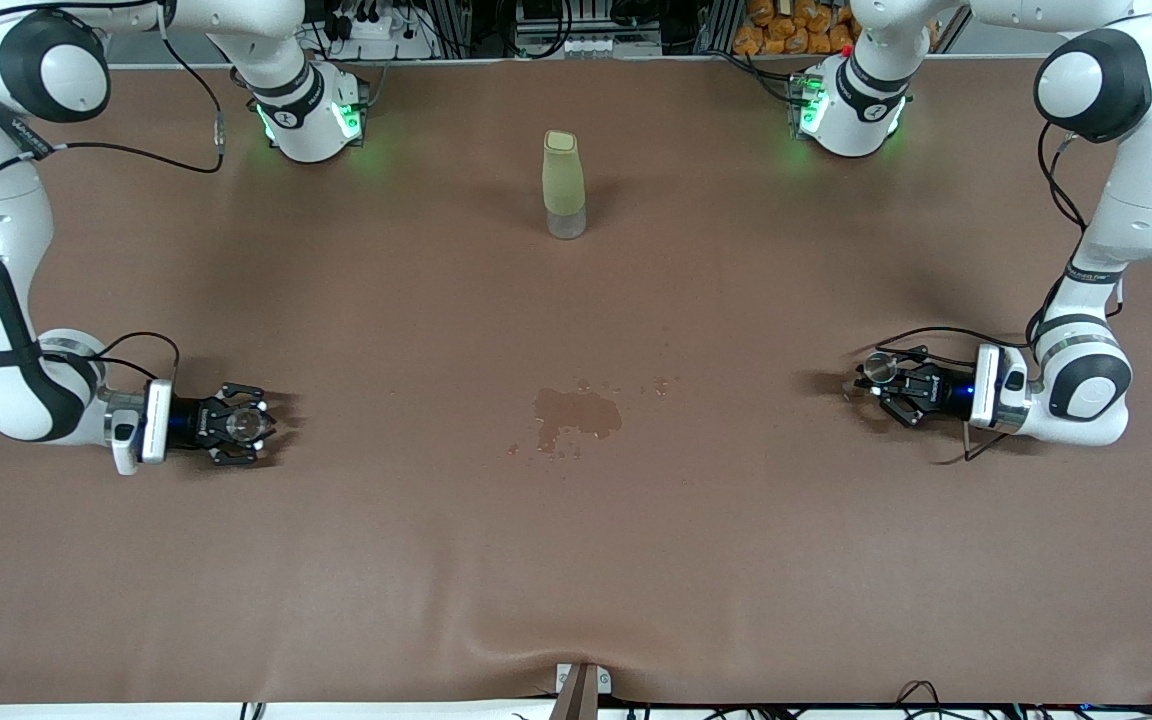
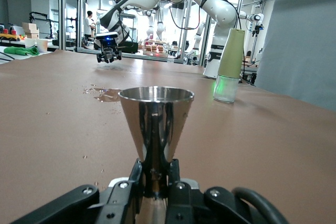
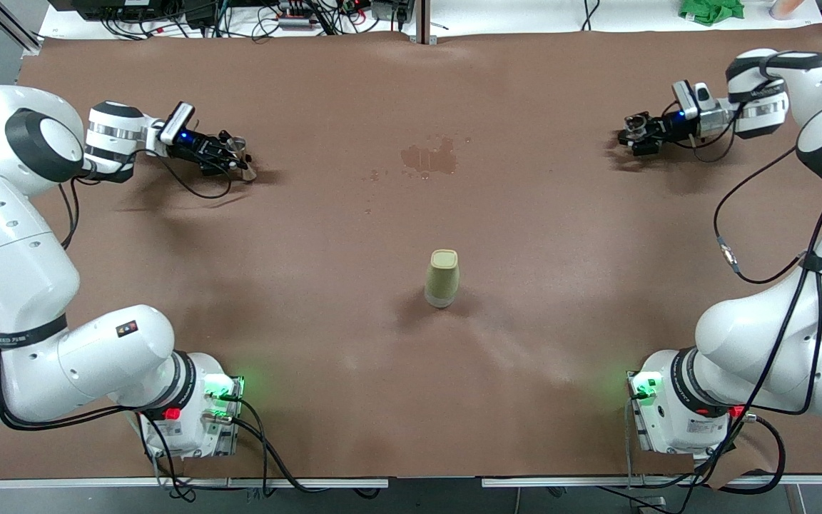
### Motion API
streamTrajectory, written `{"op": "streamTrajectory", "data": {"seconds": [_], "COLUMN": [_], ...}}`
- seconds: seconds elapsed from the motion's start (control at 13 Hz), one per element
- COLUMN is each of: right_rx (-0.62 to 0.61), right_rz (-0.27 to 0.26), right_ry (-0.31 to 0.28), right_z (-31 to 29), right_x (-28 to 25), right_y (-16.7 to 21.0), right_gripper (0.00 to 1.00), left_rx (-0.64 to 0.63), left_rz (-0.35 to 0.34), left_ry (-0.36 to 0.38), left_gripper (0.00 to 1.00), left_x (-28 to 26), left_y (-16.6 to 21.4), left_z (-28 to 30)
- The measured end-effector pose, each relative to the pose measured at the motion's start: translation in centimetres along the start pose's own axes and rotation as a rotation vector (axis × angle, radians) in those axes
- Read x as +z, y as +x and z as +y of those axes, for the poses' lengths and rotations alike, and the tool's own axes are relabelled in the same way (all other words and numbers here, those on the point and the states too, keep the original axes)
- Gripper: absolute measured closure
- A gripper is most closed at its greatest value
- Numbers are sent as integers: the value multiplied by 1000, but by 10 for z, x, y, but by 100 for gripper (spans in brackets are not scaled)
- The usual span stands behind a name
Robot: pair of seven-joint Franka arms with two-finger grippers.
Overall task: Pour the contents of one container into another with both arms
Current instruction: 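Set the beaker and jigger down and open both grippers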
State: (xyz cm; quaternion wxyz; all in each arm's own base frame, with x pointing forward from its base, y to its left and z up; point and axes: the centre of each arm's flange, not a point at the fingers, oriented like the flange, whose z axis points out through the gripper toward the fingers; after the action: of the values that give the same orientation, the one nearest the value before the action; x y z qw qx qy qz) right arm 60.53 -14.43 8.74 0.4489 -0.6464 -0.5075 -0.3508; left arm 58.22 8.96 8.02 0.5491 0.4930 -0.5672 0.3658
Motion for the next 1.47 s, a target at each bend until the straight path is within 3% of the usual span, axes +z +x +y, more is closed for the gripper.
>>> {"op": "streamTrajectory", "data": {"seconds": [0.39,0.46,0.85,0.93,1.0,1.31,1.39,1.47], "right_rx": [9,6,-1,-2,-4,-34,-34,-24], "right_rz": [-19,-21,-11,-11,-13,-23,-17,-19], "right_ry": [-21,-23,-9,-9,-12,-30,-18,0], "right_z": [-2,-1,-3,-3,-2,8,8,7], "right_x": [-19,-21,-19,-19,-20,-34,-37,-40], "right_y": [-16,-19,-24,-24,-23,-11,-6,-3], "right_gripper": [84,78,18,6,0,0,0,0], "left_rx": [18,20,16,18,20,-6,-61,-124], "left_rz": [8,9,20,21,21,-8,-37,-63], "left_ry": [6,6,6,5,5,5,-9,-31], "left_gripper": [79,79,73,63,52,7,0,0], "left_x": [-2,-2,0,0,0,-12,-25,-38], "left_y": [-8,-8,-15,-15,-16,-19,-21,-21], "left_z": [4,4,6,6,6,11,17,24]}}
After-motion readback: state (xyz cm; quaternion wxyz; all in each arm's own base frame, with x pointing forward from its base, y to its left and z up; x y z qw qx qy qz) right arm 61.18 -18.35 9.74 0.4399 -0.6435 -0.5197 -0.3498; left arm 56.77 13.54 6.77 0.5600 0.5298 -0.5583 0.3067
